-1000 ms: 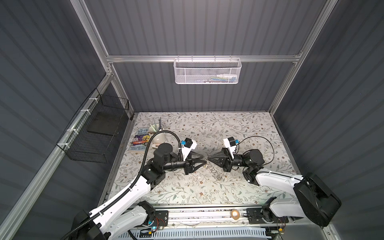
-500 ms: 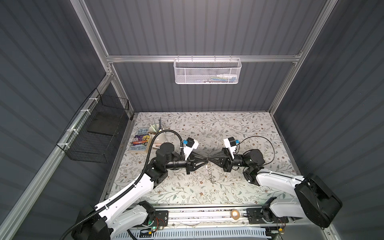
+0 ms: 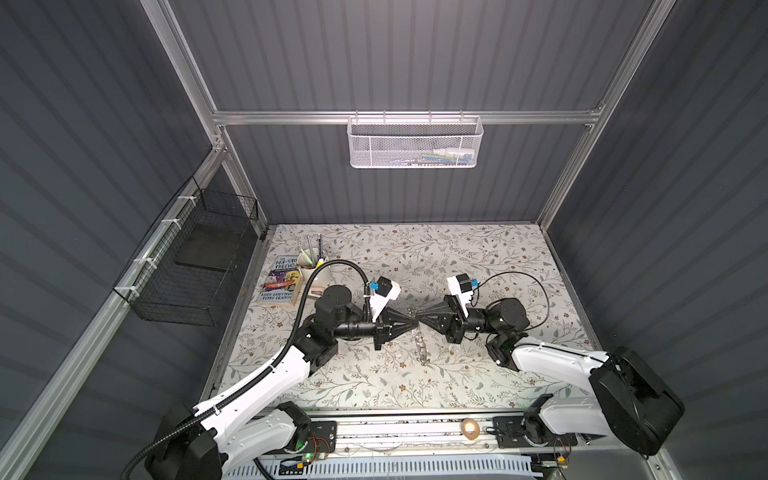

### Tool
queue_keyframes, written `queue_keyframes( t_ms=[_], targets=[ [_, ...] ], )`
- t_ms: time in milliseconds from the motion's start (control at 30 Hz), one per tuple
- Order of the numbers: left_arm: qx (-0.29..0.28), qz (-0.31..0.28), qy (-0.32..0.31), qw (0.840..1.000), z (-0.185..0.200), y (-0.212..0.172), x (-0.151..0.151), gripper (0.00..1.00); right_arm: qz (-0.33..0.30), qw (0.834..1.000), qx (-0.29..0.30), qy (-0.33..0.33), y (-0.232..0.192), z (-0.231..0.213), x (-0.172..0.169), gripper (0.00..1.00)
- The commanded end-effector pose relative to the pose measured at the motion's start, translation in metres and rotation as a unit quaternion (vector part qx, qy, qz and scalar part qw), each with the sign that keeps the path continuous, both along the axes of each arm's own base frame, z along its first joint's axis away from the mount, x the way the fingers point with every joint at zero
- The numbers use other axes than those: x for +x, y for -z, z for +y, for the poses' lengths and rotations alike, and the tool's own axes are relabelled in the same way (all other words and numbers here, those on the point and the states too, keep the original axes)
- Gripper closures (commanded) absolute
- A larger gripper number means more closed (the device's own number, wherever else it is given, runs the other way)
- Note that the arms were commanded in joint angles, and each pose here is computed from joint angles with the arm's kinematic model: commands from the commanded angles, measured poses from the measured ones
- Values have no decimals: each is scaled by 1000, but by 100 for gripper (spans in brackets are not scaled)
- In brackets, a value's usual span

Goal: Put the keys on the keyring

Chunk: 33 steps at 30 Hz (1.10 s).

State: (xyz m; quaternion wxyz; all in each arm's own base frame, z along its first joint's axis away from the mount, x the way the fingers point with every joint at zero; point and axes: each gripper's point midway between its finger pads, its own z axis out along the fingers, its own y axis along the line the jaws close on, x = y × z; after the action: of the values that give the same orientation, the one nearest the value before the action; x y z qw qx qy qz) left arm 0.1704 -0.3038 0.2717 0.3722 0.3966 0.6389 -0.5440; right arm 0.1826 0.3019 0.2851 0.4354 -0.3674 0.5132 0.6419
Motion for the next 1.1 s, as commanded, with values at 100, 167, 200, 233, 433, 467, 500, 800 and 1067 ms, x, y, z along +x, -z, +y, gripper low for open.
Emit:
queue_keyframes(
  t_ms=[100, 167, 200, 233, 433, 467, 500, 800, 1067],
  targets=[
    [41, -17, -23, 999, 4, 6, 6, 100, -35, 999, 9, 8, -14, 0, -1, 95],
    [62, -25, -22, 997, 5, 7, 7, 100, -33, 999, 2, 11, -12, -1, -2, 82],
    [69, -26, -20, 997, 5, 7, 7, 100, -34, 999, -1, 12, -12, -1, -2, 78],
    [79, -32, -16, 996, 5, 7, 7, 100, -32, 999, -6, 13, -12, -2, -2, 75],
    [148, -47, 12, 988, 9, 14, 5, 100, -28, 998, -46, 37, -16, -12, -4, 63],
    [161, -45, 19, 986, 10, 16, 4, 100, -25, 997, -61, 42, -14, -13, -5, 63],
    [172, -47, 25, 984, 11, 16, 3, 100, -24, 996, -73, 45, -14, -14, -6, 62],
    [241, -76, 86, 964, 12, 13, 4, 100, -17, 987, -138, 83, 0, -30, -12, 54],
    [238, -67, 157, 956, -1, -2, 0, 100, -2, 986, -150, 67, 6, -21, -6, 57]
  ],
)
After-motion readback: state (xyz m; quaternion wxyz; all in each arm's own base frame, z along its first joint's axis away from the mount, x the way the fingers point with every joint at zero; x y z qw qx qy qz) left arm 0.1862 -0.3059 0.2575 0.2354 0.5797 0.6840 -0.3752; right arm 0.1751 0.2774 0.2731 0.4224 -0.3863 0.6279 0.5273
